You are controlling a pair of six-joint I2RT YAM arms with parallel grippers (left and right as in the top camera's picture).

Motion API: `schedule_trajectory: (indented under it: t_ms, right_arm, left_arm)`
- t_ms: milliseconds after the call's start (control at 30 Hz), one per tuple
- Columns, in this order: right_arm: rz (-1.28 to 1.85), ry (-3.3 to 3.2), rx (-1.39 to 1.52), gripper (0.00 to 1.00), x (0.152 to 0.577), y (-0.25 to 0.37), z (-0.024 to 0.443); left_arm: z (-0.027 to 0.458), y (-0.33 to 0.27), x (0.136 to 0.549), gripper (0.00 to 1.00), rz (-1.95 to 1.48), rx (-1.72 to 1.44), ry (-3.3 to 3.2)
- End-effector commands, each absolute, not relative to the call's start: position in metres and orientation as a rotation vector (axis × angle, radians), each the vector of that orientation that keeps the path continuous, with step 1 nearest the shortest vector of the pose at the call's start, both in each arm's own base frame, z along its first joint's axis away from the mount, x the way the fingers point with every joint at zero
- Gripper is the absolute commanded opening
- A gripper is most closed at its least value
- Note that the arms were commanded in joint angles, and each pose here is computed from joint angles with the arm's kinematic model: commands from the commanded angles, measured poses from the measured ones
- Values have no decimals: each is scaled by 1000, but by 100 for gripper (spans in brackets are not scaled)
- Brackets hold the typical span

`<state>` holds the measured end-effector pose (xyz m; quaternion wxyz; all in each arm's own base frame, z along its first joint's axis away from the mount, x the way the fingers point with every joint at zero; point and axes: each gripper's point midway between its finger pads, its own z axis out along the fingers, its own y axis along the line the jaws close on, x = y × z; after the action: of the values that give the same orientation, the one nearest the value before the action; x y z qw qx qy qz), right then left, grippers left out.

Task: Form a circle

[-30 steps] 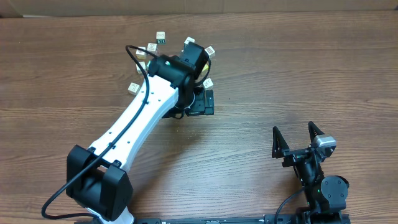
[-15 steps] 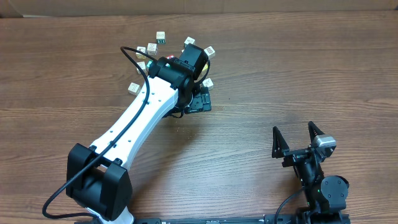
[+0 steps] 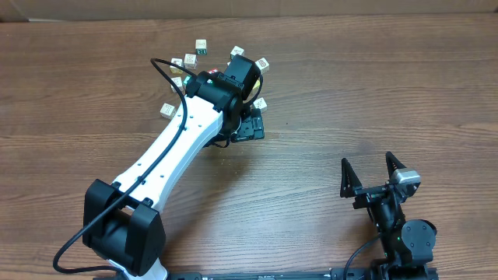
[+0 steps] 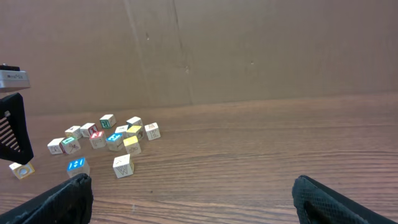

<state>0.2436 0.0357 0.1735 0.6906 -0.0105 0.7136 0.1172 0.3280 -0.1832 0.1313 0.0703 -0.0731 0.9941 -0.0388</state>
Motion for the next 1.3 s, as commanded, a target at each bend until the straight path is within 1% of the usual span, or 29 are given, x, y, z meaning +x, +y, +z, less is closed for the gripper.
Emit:
schedule_trajectory:
  t_ms: [0, 133, 233, 367, 600, 733, 833, 933, 1033, 1100, 1200, 1233, 1267]
  right_arm:
    - [257, 1590, -19, 100, 244, 34, 172]
    - [257, 1590, -19, 100, 244, 34, 172]
    - [257, 1590, -19, 100, 244, 34, 172]
    - [257, 1590, -19, 100, 244, 34, 172]
    - [257, 1590, -19, 100, 244, 34, 172]
    - [257, 1590, -19, 100, 244, 34, 172]
    - [257, 1590, -19, 100, 244, 34, 172]
    - [257, 1590, -19, 100, 244, 34, 172]
    - [257, 1590, -19, 100, 244, 34, 172]
    - [257, 1590, -19, 100, 244, 34, 172]
    - [257, 1590, -19, 100, 244, 34, 172]
    - [257, 1590, -19, 100, 244, 34, 172]
    - [257, 1590, -19, 100, 244, 34, 172]
  left_arm:
    - [128, -178, 328, 99, -84, -261, 2988]
    - [128, -170, 332, 99, -48, -298, 2973]
    - [129, -181, 338, 100, -198, -554, 2950]
    - [129, -184, 340, 100, -235, -693, 2922]
    - [152, -210, 403, 100, -462, -661, 2661]
    - [161, -215, 436, 100, -484, -643, 2520]
    - [157, -217, 440, 100, -490, -643, 2515]
    - [148, -207, 437, 100, -415, -676, 2527]
    - [130, -192, 433, 99, -376, -852, 2552]
    - [122, -187, 434, 99, -435, -935, 2581]
    - [121, -177, 439, 81, -534, -1004, 2605]
    - [122, -170, 442, 78, -532, -1024, 2598]
    - [125, -165, 443, 78, -528, -1037, 2592]
